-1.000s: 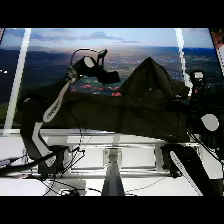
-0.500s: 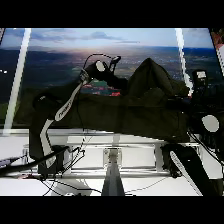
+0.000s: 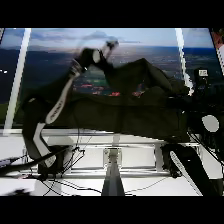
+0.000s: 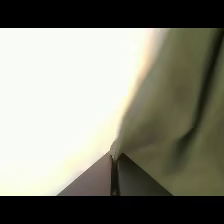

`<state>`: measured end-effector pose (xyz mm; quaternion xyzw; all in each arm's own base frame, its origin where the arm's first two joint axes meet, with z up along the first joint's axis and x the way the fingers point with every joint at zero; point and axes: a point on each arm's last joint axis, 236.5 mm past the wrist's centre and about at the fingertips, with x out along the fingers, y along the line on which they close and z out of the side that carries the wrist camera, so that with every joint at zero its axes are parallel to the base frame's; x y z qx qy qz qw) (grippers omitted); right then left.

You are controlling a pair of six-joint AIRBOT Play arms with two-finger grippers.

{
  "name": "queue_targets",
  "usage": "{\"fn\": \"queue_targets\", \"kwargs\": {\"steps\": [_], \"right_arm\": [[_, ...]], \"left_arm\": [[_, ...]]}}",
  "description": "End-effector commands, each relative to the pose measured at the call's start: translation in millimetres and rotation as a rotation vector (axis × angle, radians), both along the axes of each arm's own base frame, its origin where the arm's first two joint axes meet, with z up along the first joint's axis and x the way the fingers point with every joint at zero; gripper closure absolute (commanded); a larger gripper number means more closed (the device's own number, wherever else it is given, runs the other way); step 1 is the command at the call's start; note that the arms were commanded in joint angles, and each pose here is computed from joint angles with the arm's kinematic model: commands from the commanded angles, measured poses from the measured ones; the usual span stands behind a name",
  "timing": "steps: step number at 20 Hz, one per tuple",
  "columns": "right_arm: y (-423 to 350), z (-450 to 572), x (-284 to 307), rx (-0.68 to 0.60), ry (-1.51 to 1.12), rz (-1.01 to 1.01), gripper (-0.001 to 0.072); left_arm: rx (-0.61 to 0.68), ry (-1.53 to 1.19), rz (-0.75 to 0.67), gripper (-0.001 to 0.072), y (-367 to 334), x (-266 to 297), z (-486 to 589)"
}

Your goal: Fold the clothes and pants, and hang the long-sleeved shirts on hangers.

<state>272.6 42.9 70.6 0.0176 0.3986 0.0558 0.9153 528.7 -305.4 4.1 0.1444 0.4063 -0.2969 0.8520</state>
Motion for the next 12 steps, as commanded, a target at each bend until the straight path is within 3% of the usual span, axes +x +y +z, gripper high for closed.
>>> {"fn": "queue_targets", "kwargs": {"steps": [1,7,12], "right_arm": [[3,23,21,0.018,-0.13,-0.003,0.0687],[7,34,62,0.036,-0.254,-0.009,0.0687],[16,27,129,0.112,-0.397,-0.047,0.0687]], "left_arm": [[-0.072,-0.466,0.148,0.0693,63,61,171],[-0.14,-0.729,0.313,0.0693,174,26,334],[-0.09,-0.73,0.441,0.0693,252,0,363]]}}
